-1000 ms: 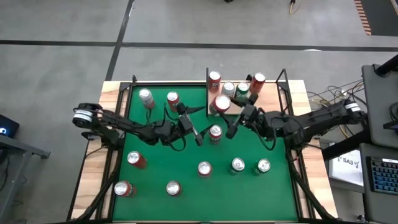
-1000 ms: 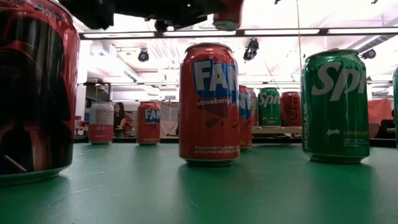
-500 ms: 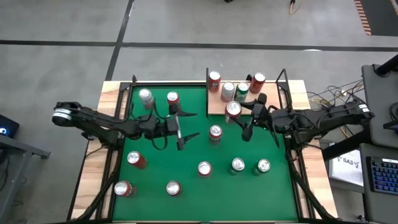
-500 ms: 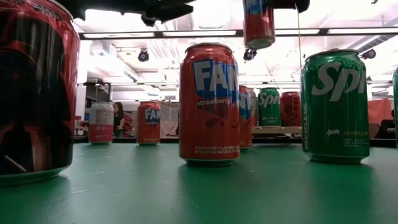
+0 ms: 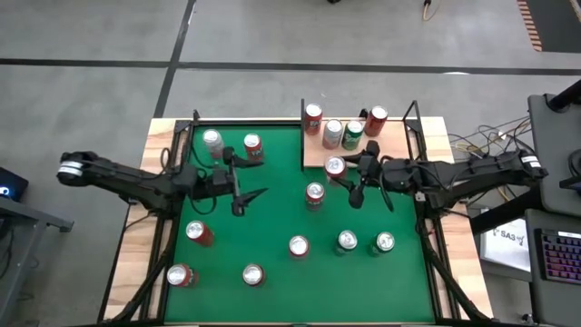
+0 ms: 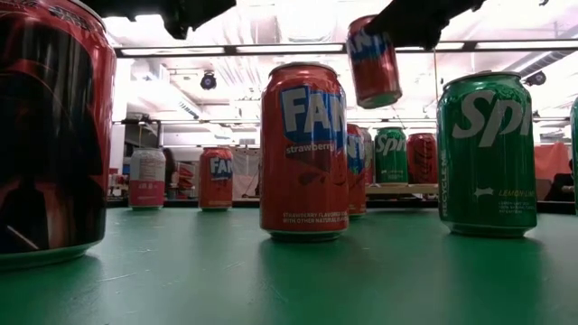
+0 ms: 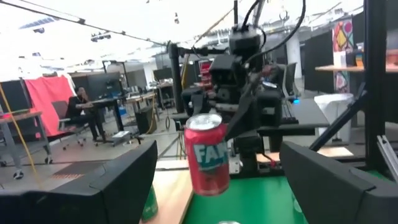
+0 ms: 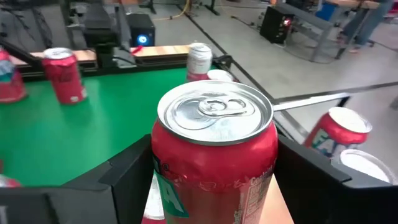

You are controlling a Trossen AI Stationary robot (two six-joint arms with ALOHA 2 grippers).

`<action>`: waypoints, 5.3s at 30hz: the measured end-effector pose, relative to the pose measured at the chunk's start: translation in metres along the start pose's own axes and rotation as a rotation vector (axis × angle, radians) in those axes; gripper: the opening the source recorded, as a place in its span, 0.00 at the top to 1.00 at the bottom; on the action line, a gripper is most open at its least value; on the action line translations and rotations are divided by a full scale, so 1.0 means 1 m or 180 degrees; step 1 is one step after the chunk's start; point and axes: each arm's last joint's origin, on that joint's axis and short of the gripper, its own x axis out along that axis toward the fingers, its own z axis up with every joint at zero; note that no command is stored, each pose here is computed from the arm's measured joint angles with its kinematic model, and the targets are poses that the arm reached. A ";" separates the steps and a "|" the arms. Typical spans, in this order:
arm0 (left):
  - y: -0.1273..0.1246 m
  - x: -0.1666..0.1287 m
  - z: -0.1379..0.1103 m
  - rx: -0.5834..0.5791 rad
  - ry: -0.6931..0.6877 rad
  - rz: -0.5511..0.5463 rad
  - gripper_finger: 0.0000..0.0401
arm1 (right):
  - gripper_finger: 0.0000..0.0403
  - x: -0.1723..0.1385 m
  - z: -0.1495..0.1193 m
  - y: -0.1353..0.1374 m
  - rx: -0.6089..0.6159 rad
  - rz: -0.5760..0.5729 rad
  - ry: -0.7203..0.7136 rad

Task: Place canned beverage on shelf
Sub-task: Put the red soda can on the shelf aligned with the other red soda can

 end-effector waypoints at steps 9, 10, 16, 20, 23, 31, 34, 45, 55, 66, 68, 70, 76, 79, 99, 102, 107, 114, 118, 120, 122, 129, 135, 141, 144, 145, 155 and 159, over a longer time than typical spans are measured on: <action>0.004 -0.010 0.008 -0.0018 -0.0128 0.0040 0.20 | 0.32 0.017 0.001 -0.028 0.0008 0.0267 -0.0198; 0.005 -0.010 0.008 -0.0020 -0.0130 0.0070 0.20 | 0.32 0.020 0.001 -0.030 0.0026 0.0299 -0.0227; 0.008 -0.010 0.006 -0.0014 -0.0014 0.0431 0.20 | 0.32 0.036 -0.021 -0.046 0.0095 0.0180 -0.0298; 0.007 -0.009 0.004 -0.0002 0.0029 0.0454 0.20 | 0.32 0.043 -0.040 -0.052 0.0166 0.0092 -0.0401; 0.007 -0.009 0.004 0.0009 0.0034 0.0454 0.20 | 0.32 0.045 -0.051 -0.054 0.0255 0.0072 -0.0616; 0.008 -0.009 0.004 0.0067 0.0046 0.0500 0.20 | 0.32 0.062 -0.070 -0.054 0.0369 -0.0032 -0.0611; 0.008 -0.009 0.004 0.0069 0.0048 0.0514 0.20 | 0.32 0.073 -0.075 -0.053 0.0358 -0.0114 -0.0475; 0.008 -0.008 0.003 0.0081 0.0081 0.0508 0.20 | 0.32 0.100 -0.083 -0.052 0.0316 -0.0356 -0.0261; 0.008 -0.008 0.001 0.0094 0.0124 0.0511 0.20 | 0.32 0.108 -0.088 -0.053 0.0334 -0.0473 -0.0187; 0.009 -0.009 0.000 0.0100 0.0173 0.0663 0.20 | 0.32 0.109 -0.091 -0.062 0.0384 -0.0604 -0.0138; 0.010 -0.009 0.000 0.0101 0.0185 0.0721 0.20 | 0.32 0.109 -0.091 -0.063 0.0382 -0.0633 -0.0137; 0.010 -0.009 0.000 0.0102 0.0191 0.0744 0.20 | 0.32 0.109 -0.092 -0.063 0.0381 -0.0654 -0.0128; 0.010 -0.009 0.000 0.0102 0.0191 0.0744 0.20 | 0.30 0.109 -0.092 -0.064 0.0376 -0.0768 -0.0101; 0.010 -0.009 0.000 0.0102 0.0192 0.0747 0.20 | 0.27 0.109 -0.093 -0.064 0.0372 -0.0830 -0.0078; 0.011 -0.009 0.000 0.0105 0.0194 0.0755 0.20 | 0.22 0.108 -0.094 -0.065 0.0449 -0.0912 -0.0060; 0.011 -0.009 0.000 0.0105 0.0195 0.0756 0.20 | 0.21 0.108 -0.094 -0.065 0.0450 -0.0938 -0.0060; 0.011 -0.009 0.000 0.0106 0.0197 0.0756 0.20 | 0.19 0.108 -0.094 -0.066 0.0438 -0.0993 -0.0059; 0.010 -0.009 0.000 0.0107 0.0199 0.0755 0.20 | 0.19 0.108 -0.094 -0.066 0.0458 -0.0992 -0.0064; 0.010 -0.009 0.000 0.0107 0.0201 0.0755 0.20 | 0.19 0.108 -0.094 -0.066 0.0555 -0.0994 -0.0083; 0.011 -0.009 0.000 0.0107 0.0201 0.0756 0.20 | 0.19 0.108 -0.093 -0.066 0.0583 -0.0993 -0.0090; 0.010 -0.009 0.000 0.0107 0.0200 0.0755 0.20 | 0.19 0.108 -0.093 -0.066 0.0607 -0.0994 -0.0095; 0.011 -0.009 0.000 0.0107 0.0201 0.0756 0.20 | 0.19 0.107 -0.092 -0.067 0.0622 -0.1081 -0.0121; 0.010 -0.009 0.000 0.0108 0.0202 0.0755 0.20 | 0.19 0.107 -0.089 -0.067 0.0604 -0.1079 -0.0199; 0.010 -0.009 0.000 0.0108 0.0202 0.0755 0.20 | 0.19 0.104 -0.083 -0.068 0.0550 -0.1097 -0.0320; 0.010 -0.009 0.000 0.0108 0.0202 0.0755 0.20 | 0.19 0.098 -0.075 -0.069 0.0567 -0.1098 -0.0421; 0.011 -0.009 0.000 0.0108 0.0202 0.0756 0.20 | 0.19 0.095 -0.072 -0.069 0.0578 -0.1097 -0.0470; 0.012 -0.003 0.008 0.0376 0.0268 0.0600 0.20 | 0.25 0.052 -0.016 -0.062 0.0887 -0.0602 -0.0499; 0.013 0.000 0.011 0.0700 0.0416 0.0435 0.21 | 0.38 0.041 0.017 -0.064 0.1097 -0.0636 0.0059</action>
